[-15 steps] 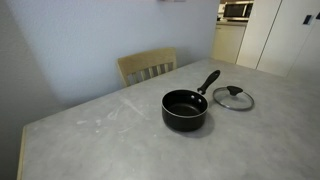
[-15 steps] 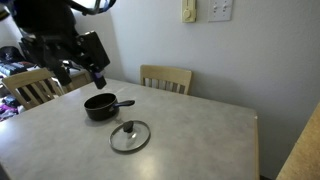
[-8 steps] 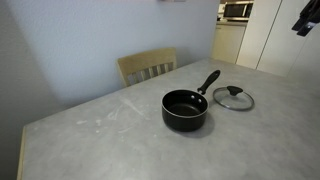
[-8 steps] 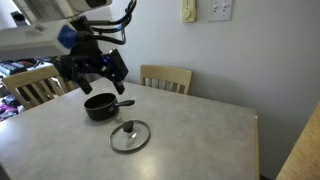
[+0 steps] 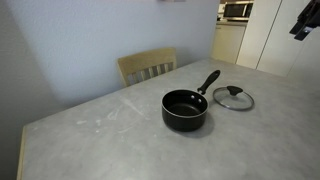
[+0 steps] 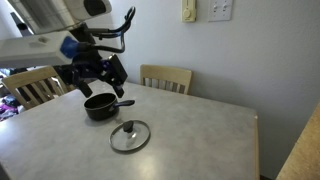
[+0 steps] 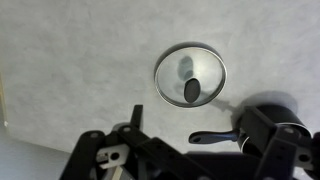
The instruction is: Put the lid on the pot
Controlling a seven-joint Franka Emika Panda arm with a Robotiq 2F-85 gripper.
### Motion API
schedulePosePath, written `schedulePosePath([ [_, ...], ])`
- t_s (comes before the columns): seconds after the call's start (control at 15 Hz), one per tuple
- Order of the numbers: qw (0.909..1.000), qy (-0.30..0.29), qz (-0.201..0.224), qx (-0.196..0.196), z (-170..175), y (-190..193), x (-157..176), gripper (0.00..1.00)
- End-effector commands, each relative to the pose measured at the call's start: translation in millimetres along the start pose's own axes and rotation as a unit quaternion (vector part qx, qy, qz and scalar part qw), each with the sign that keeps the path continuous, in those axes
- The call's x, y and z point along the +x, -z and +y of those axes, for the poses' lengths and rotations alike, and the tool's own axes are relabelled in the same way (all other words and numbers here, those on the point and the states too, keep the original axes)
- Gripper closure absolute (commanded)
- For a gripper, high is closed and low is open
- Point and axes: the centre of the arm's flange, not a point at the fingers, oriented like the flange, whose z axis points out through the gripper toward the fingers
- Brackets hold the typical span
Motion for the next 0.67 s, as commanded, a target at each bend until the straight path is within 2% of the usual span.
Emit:
schedulePosePath([
  [0.0, 0.9994, 0.03, 0.017, -0.006, -28, -23, -1, 0.0],
  [0.13, 0.9979, 0.062, 0.009, -0.013, -41, -35, 11, 0.0],
  [0.33, 0.9952, 0.094, -0.027, 0.0, -55, -50, 32, 0.0],
  [0.6, 0.9894, 0.129, -0.064, 0.016, -52, -67, 49, 0.0],
])
